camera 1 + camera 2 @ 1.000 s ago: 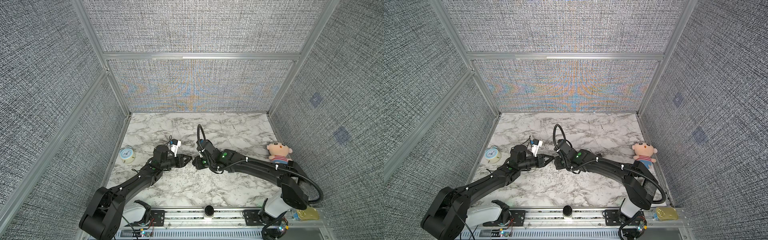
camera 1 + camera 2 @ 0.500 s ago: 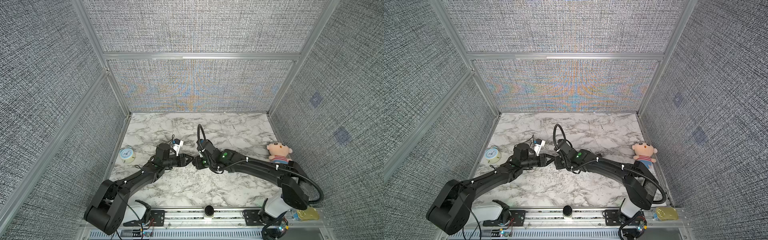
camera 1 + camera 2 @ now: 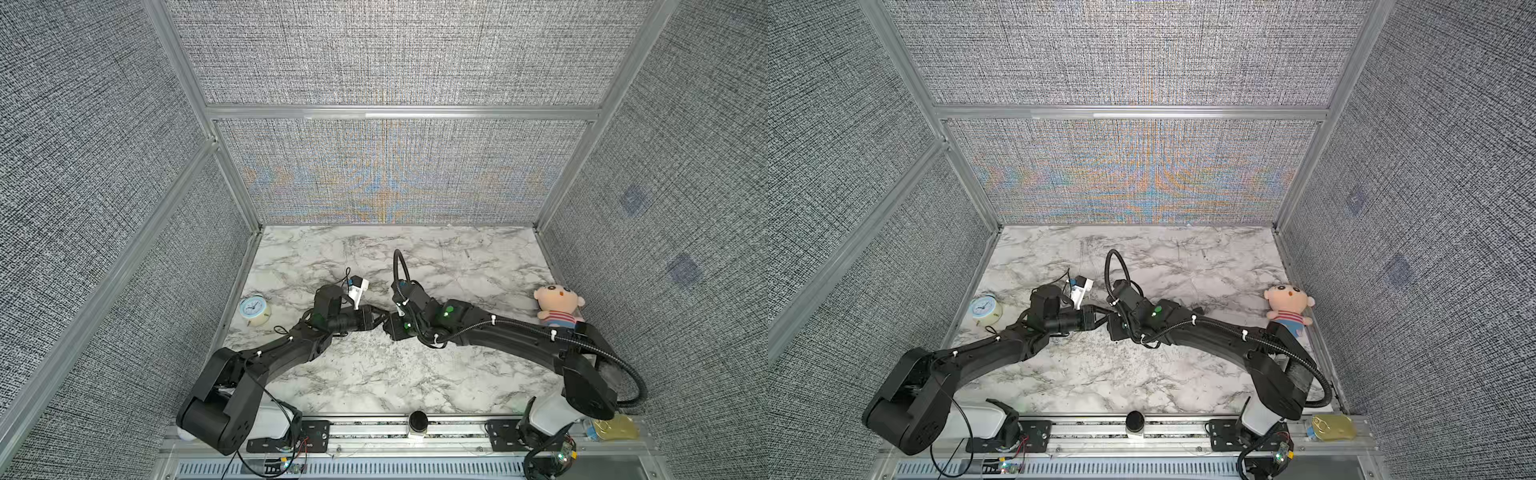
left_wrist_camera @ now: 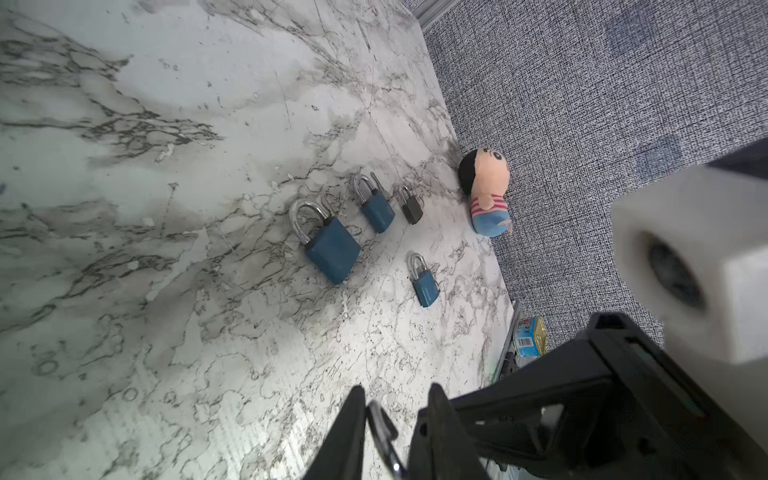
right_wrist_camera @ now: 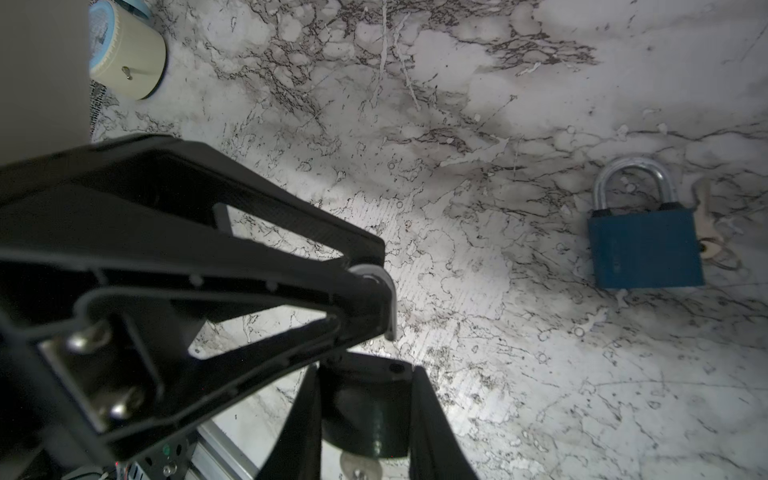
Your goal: Lock with the key
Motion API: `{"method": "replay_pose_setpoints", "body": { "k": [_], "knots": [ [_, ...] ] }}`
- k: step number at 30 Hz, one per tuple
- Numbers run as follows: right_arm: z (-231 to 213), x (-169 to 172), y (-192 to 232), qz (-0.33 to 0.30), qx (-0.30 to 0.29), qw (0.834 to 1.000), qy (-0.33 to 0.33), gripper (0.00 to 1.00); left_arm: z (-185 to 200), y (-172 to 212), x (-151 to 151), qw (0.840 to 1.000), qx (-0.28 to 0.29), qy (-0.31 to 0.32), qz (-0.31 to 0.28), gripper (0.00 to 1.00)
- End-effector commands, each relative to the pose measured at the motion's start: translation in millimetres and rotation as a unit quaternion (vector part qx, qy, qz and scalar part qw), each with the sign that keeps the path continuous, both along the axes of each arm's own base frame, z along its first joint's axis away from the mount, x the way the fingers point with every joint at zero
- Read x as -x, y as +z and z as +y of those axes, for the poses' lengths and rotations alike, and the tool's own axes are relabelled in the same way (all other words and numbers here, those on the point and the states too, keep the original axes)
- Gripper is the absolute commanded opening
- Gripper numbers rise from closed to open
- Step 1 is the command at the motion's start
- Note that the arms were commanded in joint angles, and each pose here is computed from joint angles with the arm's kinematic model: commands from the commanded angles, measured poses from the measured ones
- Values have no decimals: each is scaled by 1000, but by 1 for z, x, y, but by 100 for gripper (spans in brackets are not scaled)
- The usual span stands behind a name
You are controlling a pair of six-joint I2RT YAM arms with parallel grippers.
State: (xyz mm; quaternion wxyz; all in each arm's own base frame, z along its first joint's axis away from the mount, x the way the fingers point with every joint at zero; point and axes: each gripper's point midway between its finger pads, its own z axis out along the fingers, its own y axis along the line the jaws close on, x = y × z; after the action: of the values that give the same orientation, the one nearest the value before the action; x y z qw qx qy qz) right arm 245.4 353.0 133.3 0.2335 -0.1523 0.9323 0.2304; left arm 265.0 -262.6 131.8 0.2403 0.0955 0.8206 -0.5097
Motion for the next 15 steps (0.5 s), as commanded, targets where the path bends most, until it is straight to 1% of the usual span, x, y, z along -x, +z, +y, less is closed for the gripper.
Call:
{"method": "replay_pose_setpoints", "body": {
  "k": [1,8,11,13,15],
  "knots": [
    [6,-3,6,-10,-13,1000,2,16,-4,8,-2,1000,11,-7,-13,27],
    [6,-3,9,-14,-16,1000,1,16,-6,6,1,1000,14,-17,-8,24],
    [6,-4,10,-16,-15,1000,1,16,-6,6,2,1000,15,-19,-8,21],
    [6,-4,10,-16,-15,1000,1,16,-6,6,2,1000,15,-20,-8,18],
    [7,-4,10,-15,-16,1000,0,15,-6,5,2,1000,14,-20,-7,10]
  ]
}}
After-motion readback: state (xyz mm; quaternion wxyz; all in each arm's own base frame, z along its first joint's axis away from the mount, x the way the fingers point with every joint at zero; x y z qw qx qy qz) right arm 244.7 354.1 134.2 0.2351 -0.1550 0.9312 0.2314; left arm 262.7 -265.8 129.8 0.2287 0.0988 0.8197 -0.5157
